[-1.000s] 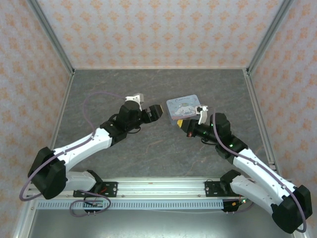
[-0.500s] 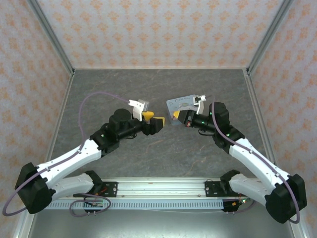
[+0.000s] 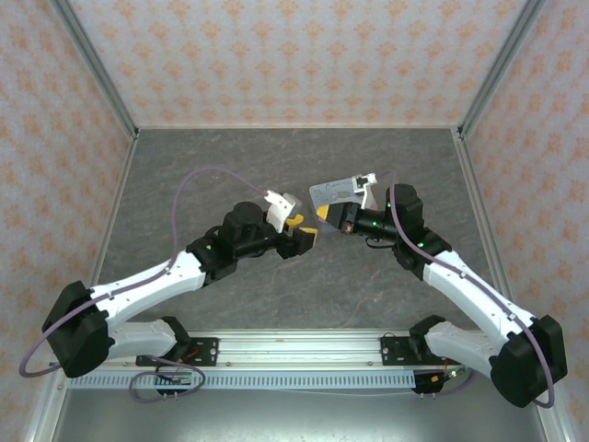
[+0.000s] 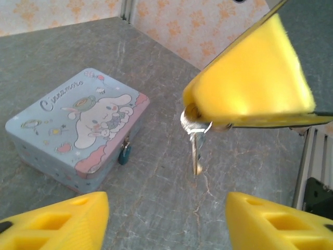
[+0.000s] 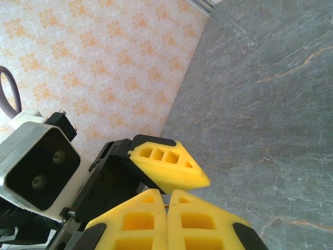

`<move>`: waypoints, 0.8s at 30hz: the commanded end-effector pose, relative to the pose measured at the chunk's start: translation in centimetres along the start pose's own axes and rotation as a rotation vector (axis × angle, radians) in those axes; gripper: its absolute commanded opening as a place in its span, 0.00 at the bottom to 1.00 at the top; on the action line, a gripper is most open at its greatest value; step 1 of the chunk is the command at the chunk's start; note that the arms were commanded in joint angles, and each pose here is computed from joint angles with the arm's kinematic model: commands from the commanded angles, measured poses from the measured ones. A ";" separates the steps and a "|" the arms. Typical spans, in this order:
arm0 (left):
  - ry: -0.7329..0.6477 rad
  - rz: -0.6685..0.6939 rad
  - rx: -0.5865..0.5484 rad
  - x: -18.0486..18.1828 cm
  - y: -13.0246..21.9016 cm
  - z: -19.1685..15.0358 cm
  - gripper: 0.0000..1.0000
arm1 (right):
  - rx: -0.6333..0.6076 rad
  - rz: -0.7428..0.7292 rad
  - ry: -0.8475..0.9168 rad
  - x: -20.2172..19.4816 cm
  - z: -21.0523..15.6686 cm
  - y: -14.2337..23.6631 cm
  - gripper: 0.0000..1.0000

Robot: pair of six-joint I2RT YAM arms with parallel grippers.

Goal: Unlock the padlock with the key

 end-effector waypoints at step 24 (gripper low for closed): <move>-0.319 -0.014 0.094 -1.7 0.8 1.3 0.00 | 0.124 0.045 0.147 1.8 -0.3 0.8 0.03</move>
Point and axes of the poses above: each hand's point on the last joint's axis, 136 mm out from that joint toward the fingers, its own y axis back along the fingers, its own x axis along the line the jaws close on, z = x × y, the point moved 6 cm from there along y, back along the fingers, and after that the axes turned 9 degrees about y, right-handed, at the moved point
